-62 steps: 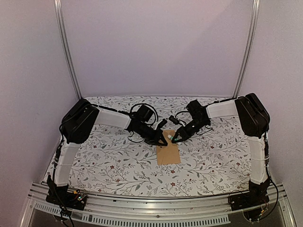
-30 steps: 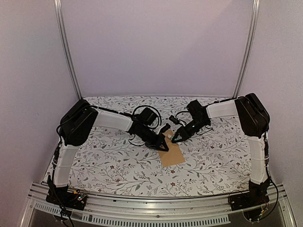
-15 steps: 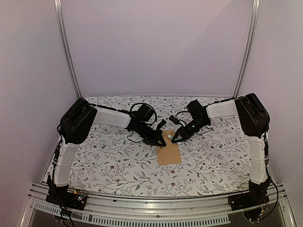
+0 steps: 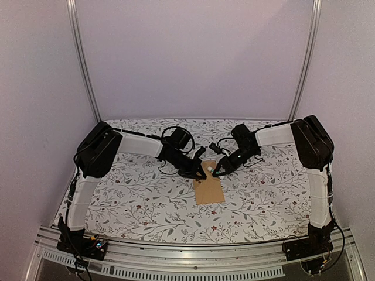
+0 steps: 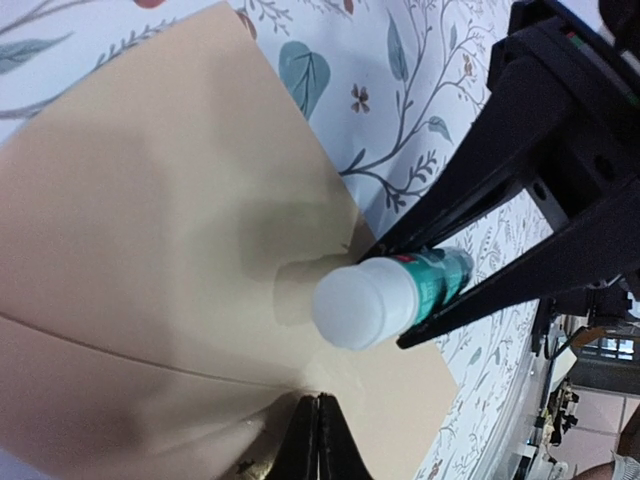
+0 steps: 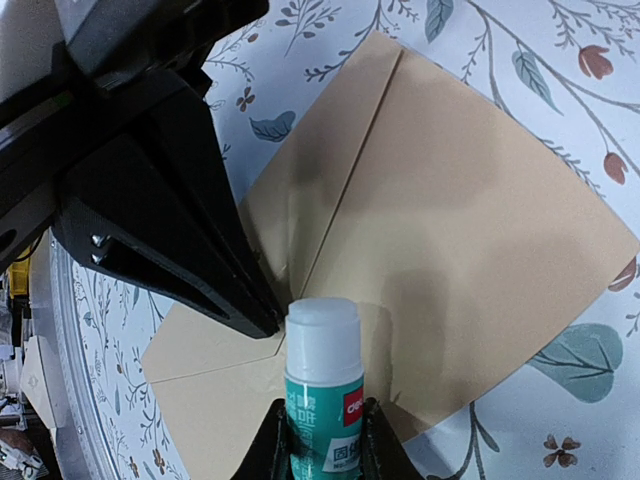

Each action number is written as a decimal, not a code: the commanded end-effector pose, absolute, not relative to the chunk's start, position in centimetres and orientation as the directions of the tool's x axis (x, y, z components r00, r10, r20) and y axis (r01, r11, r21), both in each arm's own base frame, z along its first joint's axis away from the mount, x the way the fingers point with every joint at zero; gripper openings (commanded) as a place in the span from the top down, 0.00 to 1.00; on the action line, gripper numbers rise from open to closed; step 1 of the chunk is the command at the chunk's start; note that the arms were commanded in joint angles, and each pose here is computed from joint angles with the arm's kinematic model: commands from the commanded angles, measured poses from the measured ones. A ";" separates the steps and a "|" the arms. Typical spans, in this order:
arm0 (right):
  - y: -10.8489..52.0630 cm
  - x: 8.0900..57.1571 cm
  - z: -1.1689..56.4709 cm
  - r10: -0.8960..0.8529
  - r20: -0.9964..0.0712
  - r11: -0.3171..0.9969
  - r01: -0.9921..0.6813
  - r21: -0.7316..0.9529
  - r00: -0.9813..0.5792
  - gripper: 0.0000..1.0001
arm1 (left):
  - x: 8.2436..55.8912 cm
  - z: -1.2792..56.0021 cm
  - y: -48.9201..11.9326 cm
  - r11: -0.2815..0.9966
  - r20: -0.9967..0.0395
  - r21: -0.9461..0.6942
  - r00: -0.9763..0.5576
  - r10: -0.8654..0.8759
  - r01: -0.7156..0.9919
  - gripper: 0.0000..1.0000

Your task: Place the letter into the envelope and seal it

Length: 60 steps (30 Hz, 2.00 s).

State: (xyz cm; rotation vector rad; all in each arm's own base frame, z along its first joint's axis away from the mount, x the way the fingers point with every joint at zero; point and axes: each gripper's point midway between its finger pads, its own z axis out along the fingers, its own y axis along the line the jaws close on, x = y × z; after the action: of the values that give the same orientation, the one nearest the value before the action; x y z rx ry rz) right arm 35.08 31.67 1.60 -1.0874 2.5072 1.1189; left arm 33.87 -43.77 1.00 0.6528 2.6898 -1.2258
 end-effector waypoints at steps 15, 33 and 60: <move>28.6 34.2 -4.1 -0.576 -0.282 0.582 -0.627 0.518 -0.768 1.00 | 32.4 -1.4 -43.7 0.581 -0.245 -0.678 -0.884 0.397 0.449 1.00; 30.3 35.4 13.8 -0.494 -0.636 0.361 -0.806 0.470 -0.592 1.00 | 37.7 17.0 -44.5 0.567 -0.668 -0.505 -0.711 0.221 0.651 0.80; 28.0 36.3 44.4 0.100 -0.966 0.260 -0.931 0.257 -0.238 0.96 | 32.7 39.5 -48.2 0.374 -0.960 -0.255 -0.281 0.015 0.892 0.48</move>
State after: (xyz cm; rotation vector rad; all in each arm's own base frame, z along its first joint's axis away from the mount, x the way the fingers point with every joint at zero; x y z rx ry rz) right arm 37.51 27.75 41.23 -0.8856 1.5518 1.0783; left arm 34.09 -46.99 37.63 0.7709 1.7049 -1.0018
